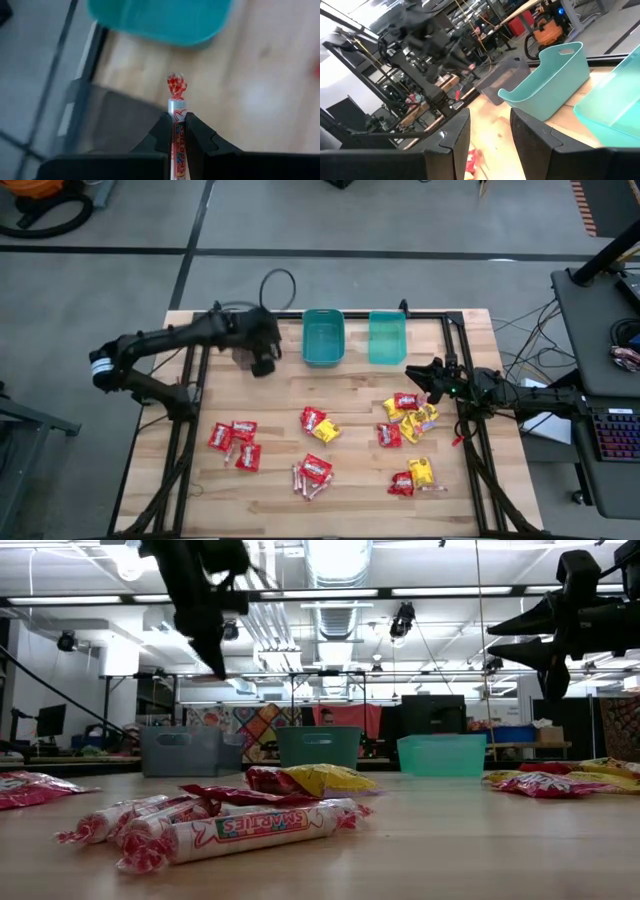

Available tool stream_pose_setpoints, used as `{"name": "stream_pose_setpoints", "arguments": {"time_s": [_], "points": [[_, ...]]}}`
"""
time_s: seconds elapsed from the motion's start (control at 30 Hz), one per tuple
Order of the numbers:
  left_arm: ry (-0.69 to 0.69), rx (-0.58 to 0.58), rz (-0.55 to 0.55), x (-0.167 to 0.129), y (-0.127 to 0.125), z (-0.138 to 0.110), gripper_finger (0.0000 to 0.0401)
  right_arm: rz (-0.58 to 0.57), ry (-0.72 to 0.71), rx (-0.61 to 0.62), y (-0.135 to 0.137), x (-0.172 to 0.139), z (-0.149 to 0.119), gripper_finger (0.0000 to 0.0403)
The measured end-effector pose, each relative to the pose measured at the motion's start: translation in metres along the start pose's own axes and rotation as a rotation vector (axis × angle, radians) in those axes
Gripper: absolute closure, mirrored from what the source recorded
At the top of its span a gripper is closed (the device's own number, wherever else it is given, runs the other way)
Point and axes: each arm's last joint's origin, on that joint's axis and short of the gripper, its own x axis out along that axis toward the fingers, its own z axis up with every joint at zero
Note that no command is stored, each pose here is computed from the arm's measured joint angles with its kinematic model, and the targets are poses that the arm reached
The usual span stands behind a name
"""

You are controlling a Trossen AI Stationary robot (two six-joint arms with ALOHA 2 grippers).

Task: Sort candy
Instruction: Put the white candy on the black bin, then put the yellow candy on the light green bin

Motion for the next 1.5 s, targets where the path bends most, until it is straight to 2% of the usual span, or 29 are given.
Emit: {"name": "stream_pose_setpoints", "arguments": {"time_s": [0.2, 0.33, 0.47, 0.6, 0.77, 0.93, 1.3, 1.5], "points": [[0.131, 0.197, 0.053, 0.039, 0.058, -0.016, 0.0401, 0.004, -0.005, 0.001, 0.003, 0.0, 0.003, 0.0268], [0.188, 0.192, 0.01, 0.073, 0.086, -0.029, 0.0401, 0.005, -0.006, 0.003, 0.003, 0.0, 0.004, 0.0268], [0.212, 0.153, -0.039, 0.093, 0.103, -0.032, 0.0401, 0.005, -0.006, 0.006, 0.003, 0.0, 0.004, 0.0268], [0.259, 0.135, -0.082, 0.103, 0.106, -0.029, 0.0401, 0.006, -0.007, 0.007, 0.003, 0.0, 0.004, 0.0268], [0.244, 0.144, -0.111, 0.114, 0.111, -0.022, 0.0389, 0.007, -0.009, 0.01, 0.003, 0.0, 0.005, 0.0268], [0.234, 0.126, -0.106, 0.119, 0.116, -0.015, 0.0365, 0.007, -0.008, 0.01, 0.003, 0.0, 0.005, 0.0268], [0.246, 0.122, -0.115, 0.118, 0.114, -0.017, 0.0303, 0.007, -0.009, 0.01, 0.004, 0.0, 0.005, 0.0268], [0.229, -0.001, -0.16, 0.099, 0.111, -0.012, 0.0306, 0.021, 0.001, 0.036, 0.004, 0.0, 0.005, 0.0268]]}}
